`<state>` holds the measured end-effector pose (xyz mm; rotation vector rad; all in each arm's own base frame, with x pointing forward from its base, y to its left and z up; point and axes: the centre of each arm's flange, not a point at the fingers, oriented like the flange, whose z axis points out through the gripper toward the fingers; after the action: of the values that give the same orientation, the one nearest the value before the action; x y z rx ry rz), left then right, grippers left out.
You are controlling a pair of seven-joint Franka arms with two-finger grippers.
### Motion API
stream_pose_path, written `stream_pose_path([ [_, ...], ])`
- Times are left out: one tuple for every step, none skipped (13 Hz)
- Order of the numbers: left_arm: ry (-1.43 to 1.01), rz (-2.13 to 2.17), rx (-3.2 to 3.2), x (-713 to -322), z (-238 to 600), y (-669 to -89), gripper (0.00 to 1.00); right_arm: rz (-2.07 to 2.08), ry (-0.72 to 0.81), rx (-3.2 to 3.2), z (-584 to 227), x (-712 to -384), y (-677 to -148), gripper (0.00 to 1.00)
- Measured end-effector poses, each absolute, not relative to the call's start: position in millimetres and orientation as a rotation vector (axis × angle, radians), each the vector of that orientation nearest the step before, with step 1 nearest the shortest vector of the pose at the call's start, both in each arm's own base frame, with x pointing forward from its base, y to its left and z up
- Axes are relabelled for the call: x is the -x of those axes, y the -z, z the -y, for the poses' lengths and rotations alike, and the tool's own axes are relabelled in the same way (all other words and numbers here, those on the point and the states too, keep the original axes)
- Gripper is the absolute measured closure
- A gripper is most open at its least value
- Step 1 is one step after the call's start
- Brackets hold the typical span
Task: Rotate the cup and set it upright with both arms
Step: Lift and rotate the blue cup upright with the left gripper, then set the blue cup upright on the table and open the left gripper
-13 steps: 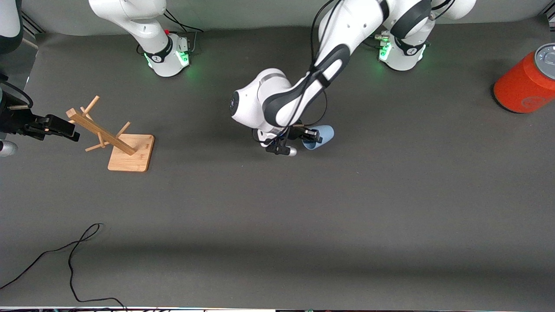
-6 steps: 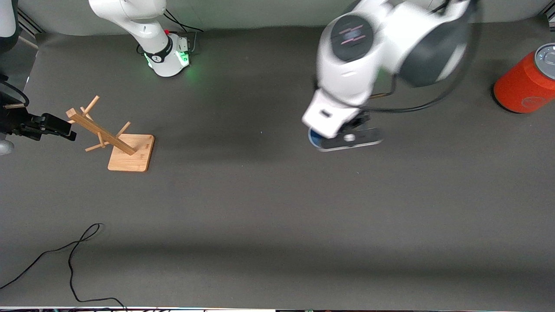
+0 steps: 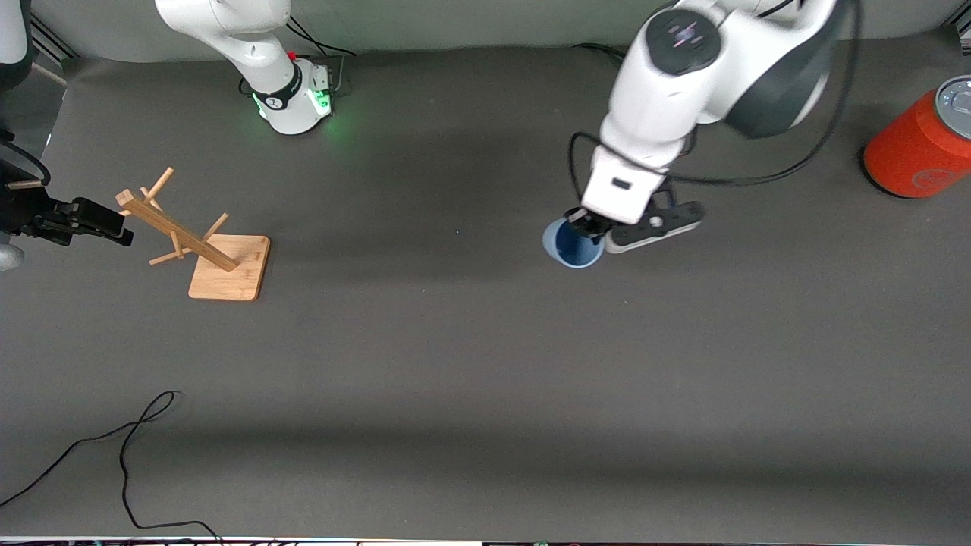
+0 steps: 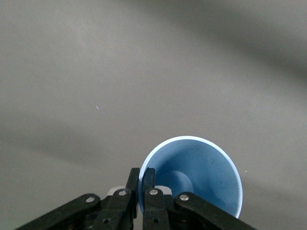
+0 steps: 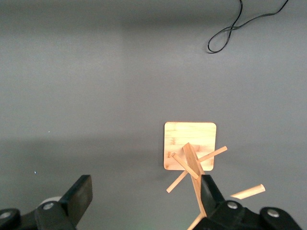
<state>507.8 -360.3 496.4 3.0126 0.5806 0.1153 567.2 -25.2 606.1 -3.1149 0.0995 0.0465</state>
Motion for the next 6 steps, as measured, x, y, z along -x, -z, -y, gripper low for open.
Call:
stream_pose_path([
  [-0.141, -0.627, -3.012, -507.1, 369.0, -472.1, 0.93, -0.099, -0.046, 3.115, 25.1, -567.2, -606.2, 0.0],
  [-0.171, -0.658, -3.022, -508.6, 377.7, -445.5, 0.93, -0.099, -0.046, 3.115, 25.0, -567.2, -606.3, 0.0],
  [-0.205, -0.675, -3.045, -511.1, 386.0, -415.2, 0.93, -0.099, -0.046, 3.115, 24.8, -567.2, -606.2, 0.0],
  [-0.23, -0.683, -3.069, -514.2, 393.2, -384.0, 0.93, -0.099, -0.047, 3.115, 24.8, -567.2, -606.1, 0.0],
  [-0.244, -0.697, -3.084, -517.3, 398.4, -352.7, 0.93, -0.099, -0.047, 3.115, 24.9, -567.2, -606.1, 0.0],
  [-0.257, -0.724, -3.086, -519.5, 402.6, -325.2, 0.93, -0.099, -0.046, 3.115, 24.9, -567.2, -606.1, 0.0],
])
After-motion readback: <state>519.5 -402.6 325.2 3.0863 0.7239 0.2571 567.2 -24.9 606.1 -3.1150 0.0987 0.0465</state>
